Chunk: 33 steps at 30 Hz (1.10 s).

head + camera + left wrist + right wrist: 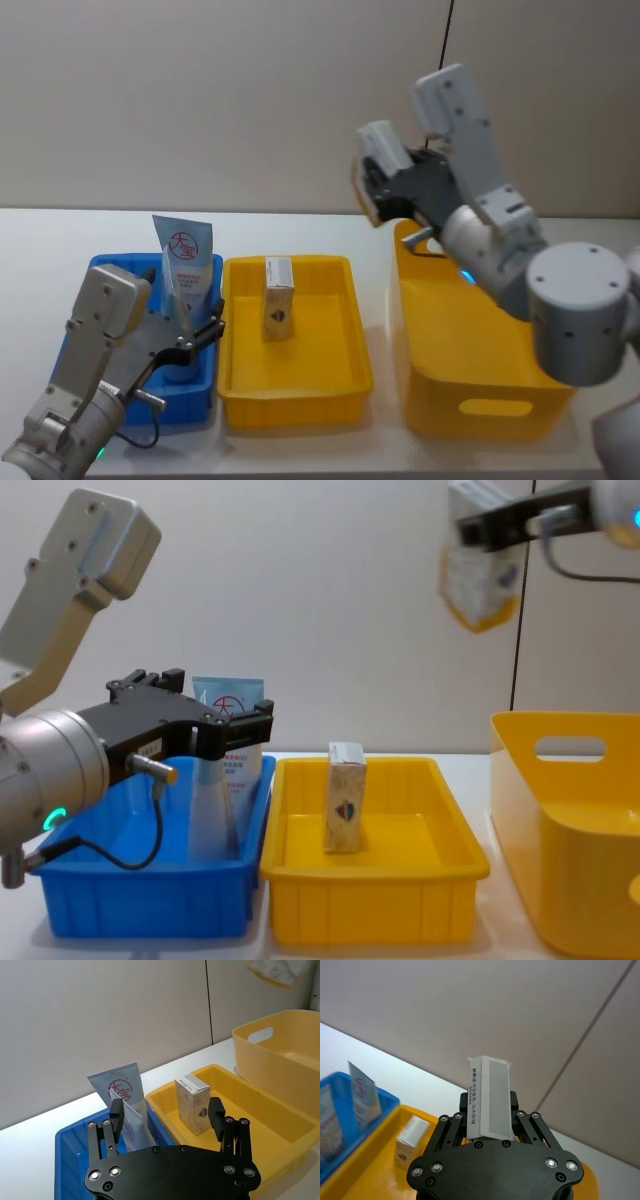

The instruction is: Bimanual collaborative sorting of washing and personal care products

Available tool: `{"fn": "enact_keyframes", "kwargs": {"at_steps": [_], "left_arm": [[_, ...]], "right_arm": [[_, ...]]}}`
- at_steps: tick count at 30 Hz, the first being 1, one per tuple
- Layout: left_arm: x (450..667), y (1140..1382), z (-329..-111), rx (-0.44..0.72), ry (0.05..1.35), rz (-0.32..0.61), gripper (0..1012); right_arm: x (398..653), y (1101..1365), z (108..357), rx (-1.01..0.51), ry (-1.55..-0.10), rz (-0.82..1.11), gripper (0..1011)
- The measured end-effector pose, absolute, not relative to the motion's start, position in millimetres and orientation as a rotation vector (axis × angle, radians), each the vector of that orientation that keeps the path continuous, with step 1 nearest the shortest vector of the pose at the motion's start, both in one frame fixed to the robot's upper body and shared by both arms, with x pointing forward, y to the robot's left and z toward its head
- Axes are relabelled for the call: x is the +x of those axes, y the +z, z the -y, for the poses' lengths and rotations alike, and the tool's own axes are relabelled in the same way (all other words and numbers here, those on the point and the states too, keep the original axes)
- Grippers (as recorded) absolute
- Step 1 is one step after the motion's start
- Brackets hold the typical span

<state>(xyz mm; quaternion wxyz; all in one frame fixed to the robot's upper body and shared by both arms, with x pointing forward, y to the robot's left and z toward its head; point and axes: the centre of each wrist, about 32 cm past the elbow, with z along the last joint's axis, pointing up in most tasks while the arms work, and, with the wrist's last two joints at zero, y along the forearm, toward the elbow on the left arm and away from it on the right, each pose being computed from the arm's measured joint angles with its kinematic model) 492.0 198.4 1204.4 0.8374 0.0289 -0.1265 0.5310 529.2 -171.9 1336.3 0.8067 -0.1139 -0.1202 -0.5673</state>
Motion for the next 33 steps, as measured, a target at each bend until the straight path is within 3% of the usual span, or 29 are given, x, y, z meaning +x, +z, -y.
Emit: {"fn": "enact_keyframes", "kwargs": {"at_steps": [15, 33], "left_arm": [[492.0, 1204.4, -198.4, 0.061, 1.124, 0.268, 1001], [492.0, 1204.4, -198.4, 0.061, 1.124, 0.268, 1001]], "right_arm": [[508.7, 1325.8, 223.8, -0.309, -1.386, 0.176, 368], [533.7, 1305.4, 247.5, -0.342, -1.413, 0.08, 368]]}}
